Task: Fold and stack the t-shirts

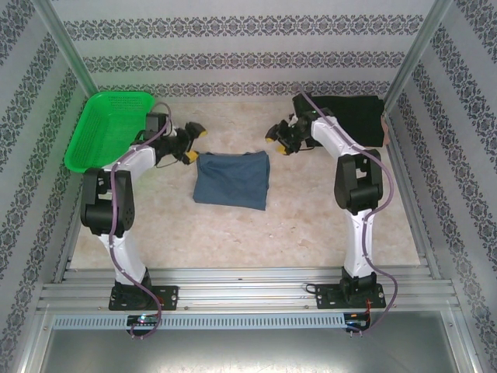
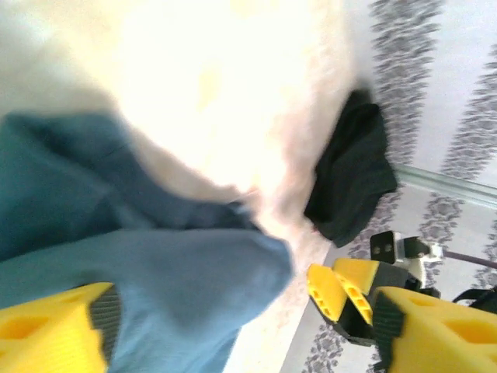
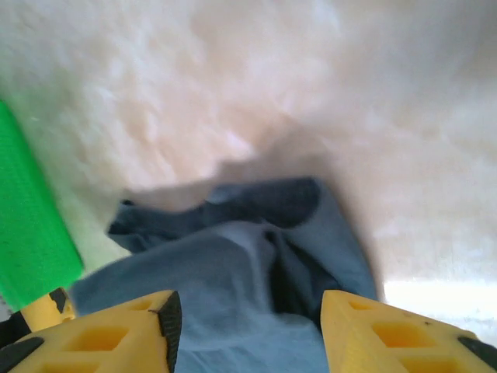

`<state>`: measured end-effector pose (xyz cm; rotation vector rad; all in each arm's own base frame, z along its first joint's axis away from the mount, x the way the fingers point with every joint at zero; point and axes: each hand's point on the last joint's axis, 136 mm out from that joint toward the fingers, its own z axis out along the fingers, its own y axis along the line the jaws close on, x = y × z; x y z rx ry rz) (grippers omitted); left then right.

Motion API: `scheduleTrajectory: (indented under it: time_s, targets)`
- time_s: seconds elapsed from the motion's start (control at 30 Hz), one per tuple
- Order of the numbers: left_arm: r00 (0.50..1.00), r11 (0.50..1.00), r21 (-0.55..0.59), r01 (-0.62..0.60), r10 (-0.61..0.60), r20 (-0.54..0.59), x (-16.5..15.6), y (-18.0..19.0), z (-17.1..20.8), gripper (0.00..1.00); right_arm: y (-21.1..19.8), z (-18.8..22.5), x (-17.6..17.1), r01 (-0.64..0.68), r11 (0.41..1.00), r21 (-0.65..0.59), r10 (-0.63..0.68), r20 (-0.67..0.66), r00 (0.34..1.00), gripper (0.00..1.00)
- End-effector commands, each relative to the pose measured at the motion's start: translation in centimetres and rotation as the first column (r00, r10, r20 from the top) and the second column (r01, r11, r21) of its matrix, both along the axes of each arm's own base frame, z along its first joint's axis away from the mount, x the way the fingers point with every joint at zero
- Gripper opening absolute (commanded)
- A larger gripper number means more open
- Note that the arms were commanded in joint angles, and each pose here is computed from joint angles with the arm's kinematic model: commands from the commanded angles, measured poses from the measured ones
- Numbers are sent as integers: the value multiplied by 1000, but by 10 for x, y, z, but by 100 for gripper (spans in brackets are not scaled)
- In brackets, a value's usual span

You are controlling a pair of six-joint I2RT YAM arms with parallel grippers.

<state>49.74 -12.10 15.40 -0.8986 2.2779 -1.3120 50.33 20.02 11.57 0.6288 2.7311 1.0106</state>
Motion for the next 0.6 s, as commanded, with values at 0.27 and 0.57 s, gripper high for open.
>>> scheduleTrajectory:
  time_s: [0.27,0.57]
  targets:
    - [978,970,223,96,-133,159,-88,-3,78,36,48,72,-87,-166,983,80,150,176,973,19]
    - [973,958,180,223,-229,10,-91,-45,-18,5,87,-12,-82,-151,984,97,143,78,987,3]
